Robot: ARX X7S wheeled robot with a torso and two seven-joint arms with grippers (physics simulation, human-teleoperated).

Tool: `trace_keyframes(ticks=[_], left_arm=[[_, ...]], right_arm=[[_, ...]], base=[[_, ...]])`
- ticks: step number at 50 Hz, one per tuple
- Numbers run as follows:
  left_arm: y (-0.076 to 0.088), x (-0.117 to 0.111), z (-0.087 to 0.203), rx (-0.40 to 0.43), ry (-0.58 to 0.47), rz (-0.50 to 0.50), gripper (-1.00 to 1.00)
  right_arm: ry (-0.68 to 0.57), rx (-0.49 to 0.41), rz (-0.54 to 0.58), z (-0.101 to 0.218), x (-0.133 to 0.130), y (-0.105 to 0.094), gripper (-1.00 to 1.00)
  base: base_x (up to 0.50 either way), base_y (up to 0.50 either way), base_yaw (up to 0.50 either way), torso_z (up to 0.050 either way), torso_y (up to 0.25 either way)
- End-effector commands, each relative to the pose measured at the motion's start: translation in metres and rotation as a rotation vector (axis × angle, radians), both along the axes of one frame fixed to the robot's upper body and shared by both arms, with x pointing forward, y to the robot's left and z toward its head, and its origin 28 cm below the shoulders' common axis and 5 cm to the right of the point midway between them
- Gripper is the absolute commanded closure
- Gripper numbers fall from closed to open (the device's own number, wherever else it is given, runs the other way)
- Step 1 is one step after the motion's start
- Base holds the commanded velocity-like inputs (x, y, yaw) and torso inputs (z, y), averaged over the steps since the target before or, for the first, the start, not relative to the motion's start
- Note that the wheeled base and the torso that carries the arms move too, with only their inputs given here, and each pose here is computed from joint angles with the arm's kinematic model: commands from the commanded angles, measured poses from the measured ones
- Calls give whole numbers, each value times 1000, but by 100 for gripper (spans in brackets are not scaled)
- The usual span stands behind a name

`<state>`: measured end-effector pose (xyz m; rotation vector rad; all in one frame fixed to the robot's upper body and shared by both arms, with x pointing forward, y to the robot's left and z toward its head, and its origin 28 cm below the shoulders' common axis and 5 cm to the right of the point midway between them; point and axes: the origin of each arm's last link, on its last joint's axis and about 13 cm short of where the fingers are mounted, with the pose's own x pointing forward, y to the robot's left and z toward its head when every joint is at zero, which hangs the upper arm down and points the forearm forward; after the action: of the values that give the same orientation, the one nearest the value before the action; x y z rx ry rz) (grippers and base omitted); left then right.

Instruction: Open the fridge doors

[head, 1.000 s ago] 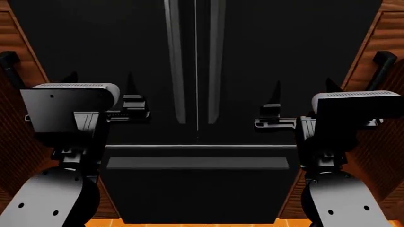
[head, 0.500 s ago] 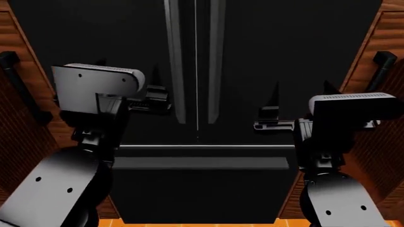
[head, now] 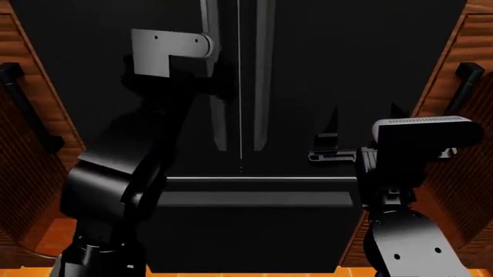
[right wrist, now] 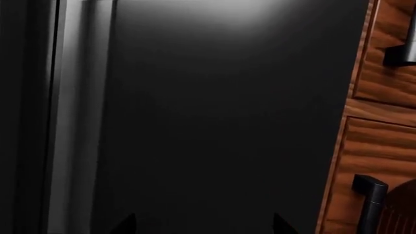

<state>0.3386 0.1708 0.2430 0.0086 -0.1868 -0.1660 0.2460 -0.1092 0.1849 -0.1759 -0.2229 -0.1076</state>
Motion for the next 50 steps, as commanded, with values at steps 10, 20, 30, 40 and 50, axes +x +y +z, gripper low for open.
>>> trace_keyframes(ticks=[10,20,30,40,50], left_arm=[[-17,72,7,-74,34,50,-100],[-21,91,7,-88,42,59,-100],[-23,96,15,-63,53,110,-100],[-18,98,14,-37,66,177,-100],[-15,98,10,-23,79,244,100]], right_arm=[[10,20,14,-3,3,-3,-100],[11,26,11,-3,2,-6,-100],[14,27,12,-4,1,-7,-100],[21,26,13,-5,1,-8,-100],[23,27,12,-6,1,-10,-100]], base=[[0,0,0,0,0],[0,0,0,0,0],[0,0,0,0,0],[0,0,0,0,0],[0,0,0,0,0]])
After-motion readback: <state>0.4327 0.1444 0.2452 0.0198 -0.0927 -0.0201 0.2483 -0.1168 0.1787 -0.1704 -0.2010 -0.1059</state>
